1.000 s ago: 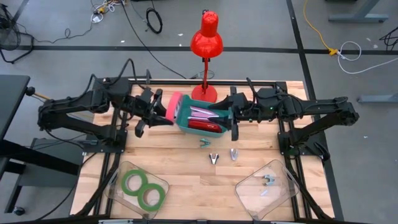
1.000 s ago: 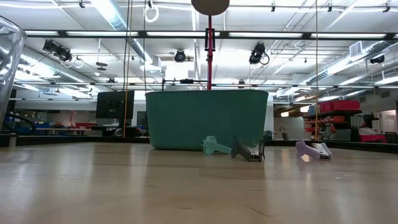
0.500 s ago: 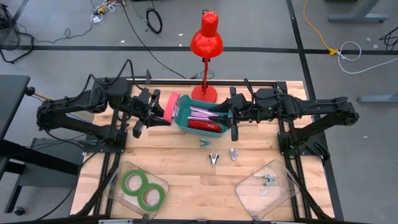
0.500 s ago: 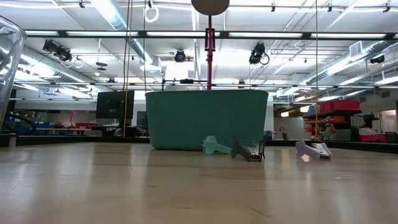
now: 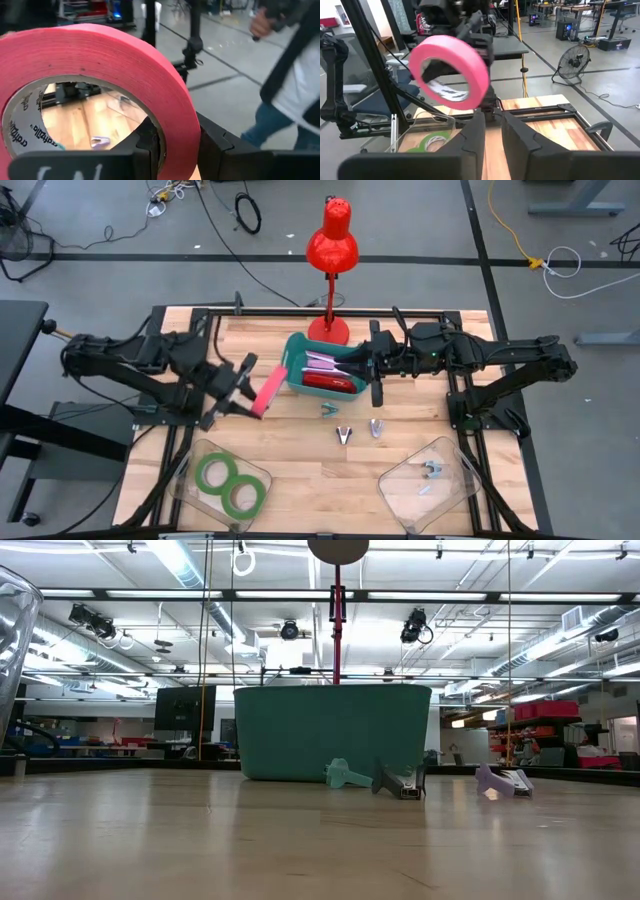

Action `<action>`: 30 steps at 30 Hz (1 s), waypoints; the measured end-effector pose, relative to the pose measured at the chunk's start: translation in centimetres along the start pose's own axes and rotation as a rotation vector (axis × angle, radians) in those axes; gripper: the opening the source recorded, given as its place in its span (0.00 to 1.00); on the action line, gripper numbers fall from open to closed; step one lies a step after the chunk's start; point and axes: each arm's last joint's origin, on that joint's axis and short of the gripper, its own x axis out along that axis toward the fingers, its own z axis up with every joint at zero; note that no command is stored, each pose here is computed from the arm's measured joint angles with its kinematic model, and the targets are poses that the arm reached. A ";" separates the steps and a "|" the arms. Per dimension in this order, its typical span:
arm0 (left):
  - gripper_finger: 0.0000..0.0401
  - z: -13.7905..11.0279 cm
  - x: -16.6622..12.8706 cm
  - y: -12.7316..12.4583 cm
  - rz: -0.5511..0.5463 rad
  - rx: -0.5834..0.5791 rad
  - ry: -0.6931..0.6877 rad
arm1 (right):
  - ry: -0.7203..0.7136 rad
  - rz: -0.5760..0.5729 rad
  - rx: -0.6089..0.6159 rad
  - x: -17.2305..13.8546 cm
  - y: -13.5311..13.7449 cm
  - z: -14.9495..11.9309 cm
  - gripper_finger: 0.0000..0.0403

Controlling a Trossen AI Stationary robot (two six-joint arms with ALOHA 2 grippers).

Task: Pick and place Stapler, Stapler remover, tape
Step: Put the pink tape in the left transparent bin

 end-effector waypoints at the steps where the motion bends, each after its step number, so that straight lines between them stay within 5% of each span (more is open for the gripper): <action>1: 0.23 -0.1 0.1 -0.4 -0.011 0.013 0.009 | 0.004 0.000 -0.001 0.0 0.0 0.0 0.15; 17: 0.22 -1.7 0.6 -5.1 -0.107 0.091 0.192 | 0.104 0.016 -0.053 0.0 0.0 -1.0 0.01; 30: 0.22 -4.1 2.7 -8.4 -0.233 0.128 0.426 | 0.112 0.046 -0.088 -0.1 0.1 -1.1 0.00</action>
